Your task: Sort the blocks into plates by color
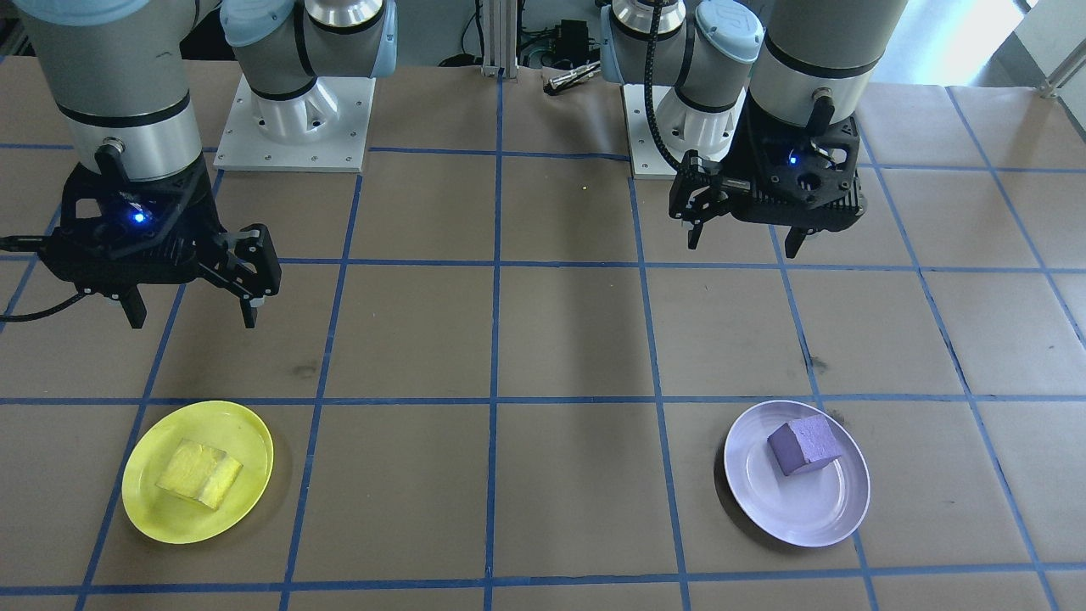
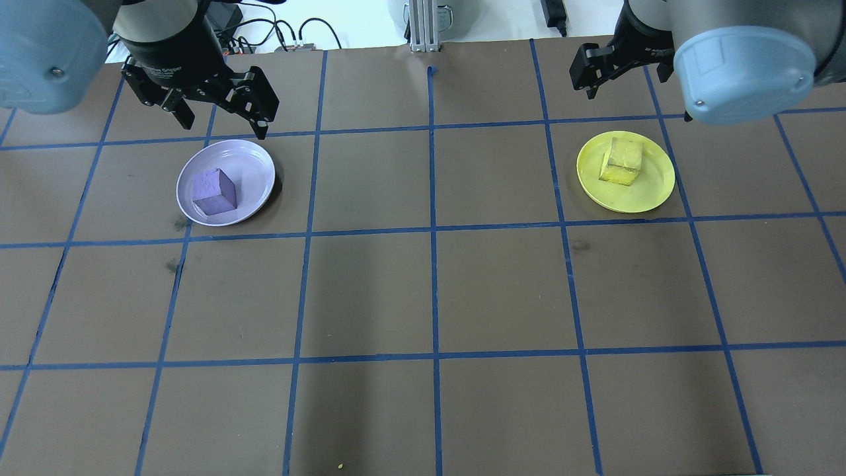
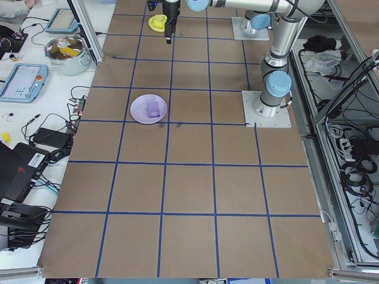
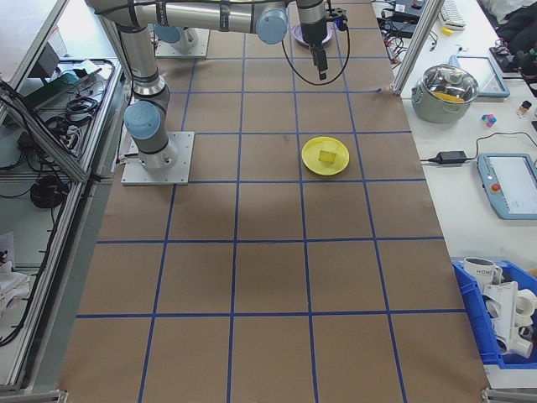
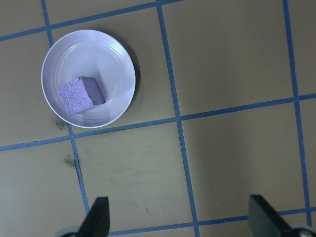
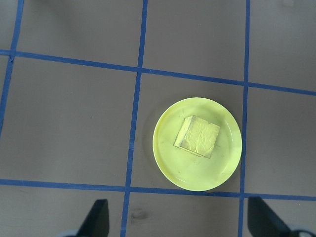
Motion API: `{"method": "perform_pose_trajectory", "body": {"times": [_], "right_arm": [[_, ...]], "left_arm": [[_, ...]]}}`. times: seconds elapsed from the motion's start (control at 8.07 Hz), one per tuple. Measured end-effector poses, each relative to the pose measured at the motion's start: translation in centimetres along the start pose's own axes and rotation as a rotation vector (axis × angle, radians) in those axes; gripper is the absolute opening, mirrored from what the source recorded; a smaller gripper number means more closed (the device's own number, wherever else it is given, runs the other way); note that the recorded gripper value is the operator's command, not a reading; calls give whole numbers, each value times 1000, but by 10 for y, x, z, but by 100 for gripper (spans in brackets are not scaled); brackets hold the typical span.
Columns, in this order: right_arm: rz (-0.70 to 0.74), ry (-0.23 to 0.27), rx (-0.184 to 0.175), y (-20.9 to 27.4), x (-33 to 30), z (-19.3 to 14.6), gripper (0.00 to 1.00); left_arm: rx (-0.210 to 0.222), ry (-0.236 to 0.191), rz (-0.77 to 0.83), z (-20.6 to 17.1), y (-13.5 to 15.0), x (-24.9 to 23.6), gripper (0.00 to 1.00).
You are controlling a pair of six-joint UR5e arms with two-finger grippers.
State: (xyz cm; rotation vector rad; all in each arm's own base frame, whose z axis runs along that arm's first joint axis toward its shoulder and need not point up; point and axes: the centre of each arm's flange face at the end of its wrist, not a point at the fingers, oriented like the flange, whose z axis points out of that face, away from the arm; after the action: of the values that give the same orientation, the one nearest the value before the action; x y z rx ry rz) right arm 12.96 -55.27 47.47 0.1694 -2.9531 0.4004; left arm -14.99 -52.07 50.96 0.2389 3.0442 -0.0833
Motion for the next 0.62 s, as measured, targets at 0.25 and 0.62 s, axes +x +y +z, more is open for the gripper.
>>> {"method": "perform_pose_trajectory", "body": {"times": [0.25, 0.62], "right_arm": [[8, 0, 1, 0, 1, 0, 100], [14, -2, 0, 1, 0, 0, 100]], "left_arm": [[0, 0, 0, 0, 0, 0, 100], [0, 0, 0, 0, 0, 0, 100]]}}
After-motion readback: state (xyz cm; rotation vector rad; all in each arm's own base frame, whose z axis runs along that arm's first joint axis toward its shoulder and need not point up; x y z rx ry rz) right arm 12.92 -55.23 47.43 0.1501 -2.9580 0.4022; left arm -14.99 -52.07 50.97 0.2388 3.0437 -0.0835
